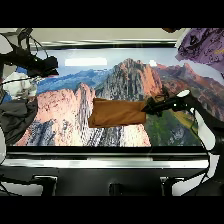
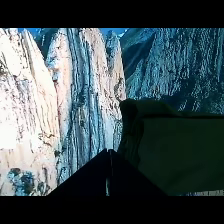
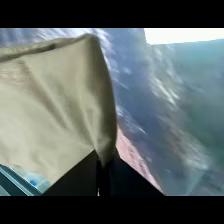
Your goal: Fold the clothes and pants, and hang the long-sleeved shirts on hangers.
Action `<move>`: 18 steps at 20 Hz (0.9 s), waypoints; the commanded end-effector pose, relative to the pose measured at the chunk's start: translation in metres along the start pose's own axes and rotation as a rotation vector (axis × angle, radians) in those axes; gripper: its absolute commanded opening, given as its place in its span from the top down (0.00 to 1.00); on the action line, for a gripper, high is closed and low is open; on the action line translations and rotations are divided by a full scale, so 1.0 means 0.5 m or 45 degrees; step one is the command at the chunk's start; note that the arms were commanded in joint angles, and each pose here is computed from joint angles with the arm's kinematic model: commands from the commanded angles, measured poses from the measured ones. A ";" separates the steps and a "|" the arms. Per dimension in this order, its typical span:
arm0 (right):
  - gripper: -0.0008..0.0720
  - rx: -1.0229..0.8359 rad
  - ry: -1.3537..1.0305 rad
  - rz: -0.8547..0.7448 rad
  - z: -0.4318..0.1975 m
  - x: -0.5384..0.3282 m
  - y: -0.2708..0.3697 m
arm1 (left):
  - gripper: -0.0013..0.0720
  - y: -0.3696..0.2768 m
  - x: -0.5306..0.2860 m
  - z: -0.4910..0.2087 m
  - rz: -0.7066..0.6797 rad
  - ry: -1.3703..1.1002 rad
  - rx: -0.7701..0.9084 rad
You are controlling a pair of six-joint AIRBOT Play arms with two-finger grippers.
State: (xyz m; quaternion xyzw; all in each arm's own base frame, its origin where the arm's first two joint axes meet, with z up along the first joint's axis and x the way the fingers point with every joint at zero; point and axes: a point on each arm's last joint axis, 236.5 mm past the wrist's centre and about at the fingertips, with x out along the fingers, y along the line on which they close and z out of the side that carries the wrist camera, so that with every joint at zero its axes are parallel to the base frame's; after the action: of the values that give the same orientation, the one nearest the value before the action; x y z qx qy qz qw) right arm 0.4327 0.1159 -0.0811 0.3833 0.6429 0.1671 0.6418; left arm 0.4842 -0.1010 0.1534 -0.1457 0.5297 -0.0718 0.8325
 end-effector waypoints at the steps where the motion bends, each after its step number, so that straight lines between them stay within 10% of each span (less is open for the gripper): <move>1: 0.95 0.018 -0.097 -0.031 0.060 -0.055 0.032 | 0.96 0.000 0.000 0.000 0.000 0.001 0.002; 18: 0.95 0.418 -1.017 0.135 0.328 -0.682 -0.021 | 0.96 0.006 0.013 -0.011 0.008 0.029 -0.004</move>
State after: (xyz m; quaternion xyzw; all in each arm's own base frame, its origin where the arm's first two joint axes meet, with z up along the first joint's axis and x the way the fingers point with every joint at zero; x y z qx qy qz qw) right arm 0.5510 -0.1226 0.1091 0.5073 0.3937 -0.0178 0.7664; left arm 0.4820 -0.1007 0.1448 -0.1448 0.5392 -0.0698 0.8267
